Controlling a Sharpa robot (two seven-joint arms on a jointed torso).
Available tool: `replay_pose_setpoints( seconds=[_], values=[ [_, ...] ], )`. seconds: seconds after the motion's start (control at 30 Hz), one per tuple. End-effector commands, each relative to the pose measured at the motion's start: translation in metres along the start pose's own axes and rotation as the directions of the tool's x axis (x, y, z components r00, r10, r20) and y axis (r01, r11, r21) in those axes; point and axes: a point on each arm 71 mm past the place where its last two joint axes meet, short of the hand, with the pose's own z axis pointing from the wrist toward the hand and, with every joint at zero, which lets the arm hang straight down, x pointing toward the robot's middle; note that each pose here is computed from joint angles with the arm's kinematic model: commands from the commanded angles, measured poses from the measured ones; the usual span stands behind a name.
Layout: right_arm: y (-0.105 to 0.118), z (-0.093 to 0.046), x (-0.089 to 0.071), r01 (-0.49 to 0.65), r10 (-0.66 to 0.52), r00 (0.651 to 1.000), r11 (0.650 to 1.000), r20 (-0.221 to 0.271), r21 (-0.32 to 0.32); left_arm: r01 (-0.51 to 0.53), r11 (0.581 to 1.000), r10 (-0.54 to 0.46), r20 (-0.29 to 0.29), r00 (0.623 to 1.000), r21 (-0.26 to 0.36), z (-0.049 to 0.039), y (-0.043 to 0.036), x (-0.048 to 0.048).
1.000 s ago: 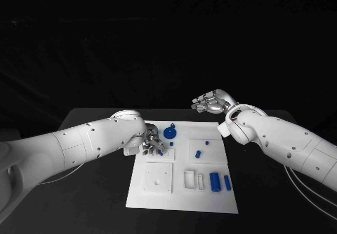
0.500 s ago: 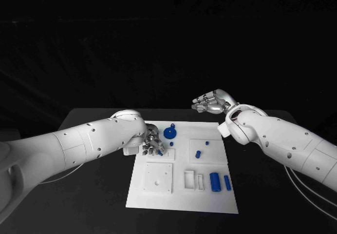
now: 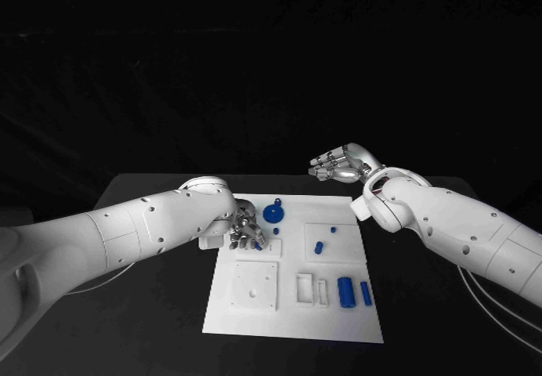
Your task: Assemble the parts on the task board
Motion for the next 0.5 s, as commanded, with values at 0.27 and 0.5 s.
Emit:
replay_pose_setpoints(
  seconds=[0.27,0.5],
  values=[
    [0.0008,0.0001,0.0017,0.0,0.0,1.0,1.0,-0.017,-0.005,-0.009,1.0,0.01,-0.012,1.0,0.009,0.0017,-0.0004,0.0002],
    [0.001,0.0001,0.002,0.0,0.0,1.0,1.0,-0.018,-0.005,-0.008,1.0,0.008,-0.012,1.0,0.003,0.0042,-0.0011,0.0015]
  ],
)
